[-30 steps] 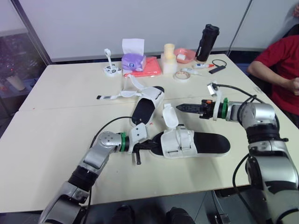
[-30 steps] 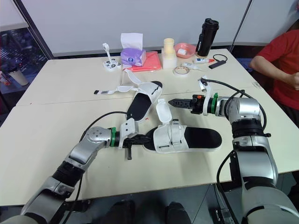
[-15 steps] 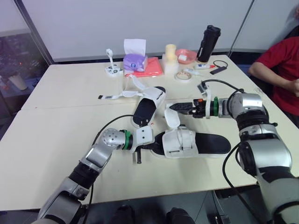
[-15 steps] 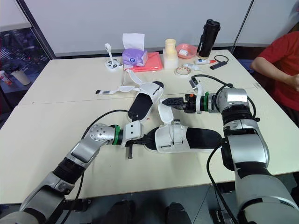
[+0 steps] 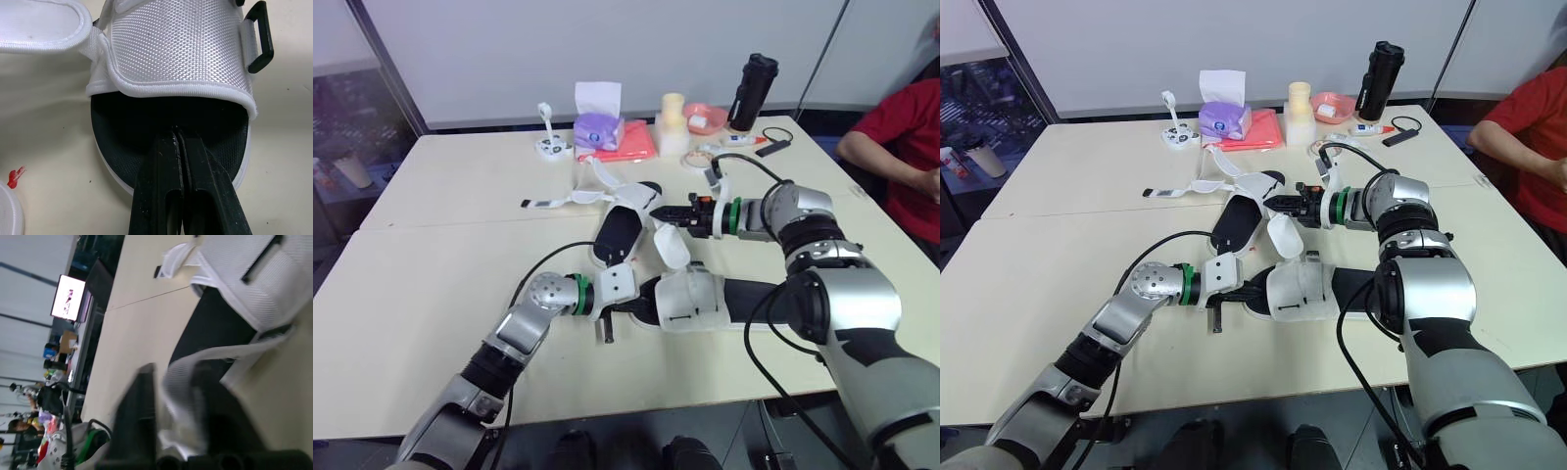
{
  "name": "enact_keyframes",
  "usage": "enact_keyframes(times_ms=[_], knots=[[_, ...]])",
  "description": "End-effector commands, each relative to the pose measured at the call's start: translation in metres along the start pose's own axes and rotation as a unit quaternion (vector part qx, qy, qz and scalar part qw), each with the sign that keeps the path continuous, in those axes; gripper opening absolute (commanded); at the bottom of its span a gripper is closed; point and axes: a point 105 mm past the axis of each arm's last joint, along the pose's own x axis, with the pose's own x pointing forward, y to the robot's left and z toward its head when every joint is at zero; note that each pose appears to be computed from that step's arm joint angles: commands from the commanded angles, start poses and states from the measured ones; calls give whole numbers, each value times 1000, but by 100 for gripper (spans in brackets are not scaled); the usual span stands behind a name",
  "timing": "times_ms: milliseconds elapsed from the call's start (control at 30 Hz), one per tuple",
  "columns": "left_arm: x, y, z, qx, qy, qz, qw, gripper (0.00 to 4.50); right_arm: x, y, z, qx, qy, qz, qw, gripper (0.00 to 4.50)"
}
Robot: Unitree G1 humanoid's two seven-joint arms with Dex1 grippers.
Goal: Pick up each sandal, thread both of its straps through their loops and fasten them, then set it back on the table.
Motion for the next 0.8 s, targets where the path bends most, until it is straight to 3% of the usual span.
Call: enact_keyframes(times_ms=[33, 167, 333, 467, 600, 700, 800], knots=[[4, -8, -22, -21, 38, 0, 999, 0, -1, 14, 17, -32, -25, 14, 999, 6], [6, -9, -22, -24, 34, -1, 999, 0, -5, 20, 26, -112, -42, 33, 992, 6], [7, -13, -23, -30, 31, -6, 999, 0, -16, 42, 8, -383, -65, 94, 917, 6], [7, -16, -25, -37, 30, -11, 999, 0, -34, 50, -22, -611, -97, 82, 781, 6], [8, -19, -25, -39, 28, -17, 999, 0, -45, 50, -35, -749, -106, 58, 652, 6], [9, -19, -25, -40, 27, -21, 999, 0, -55, 51, -44, -844, -105, 56, 524, 6], [10, -20, -25, -41, 26, -26, 998, 0, -62, 48, -49, -873, -117, 53, 471, 6]])
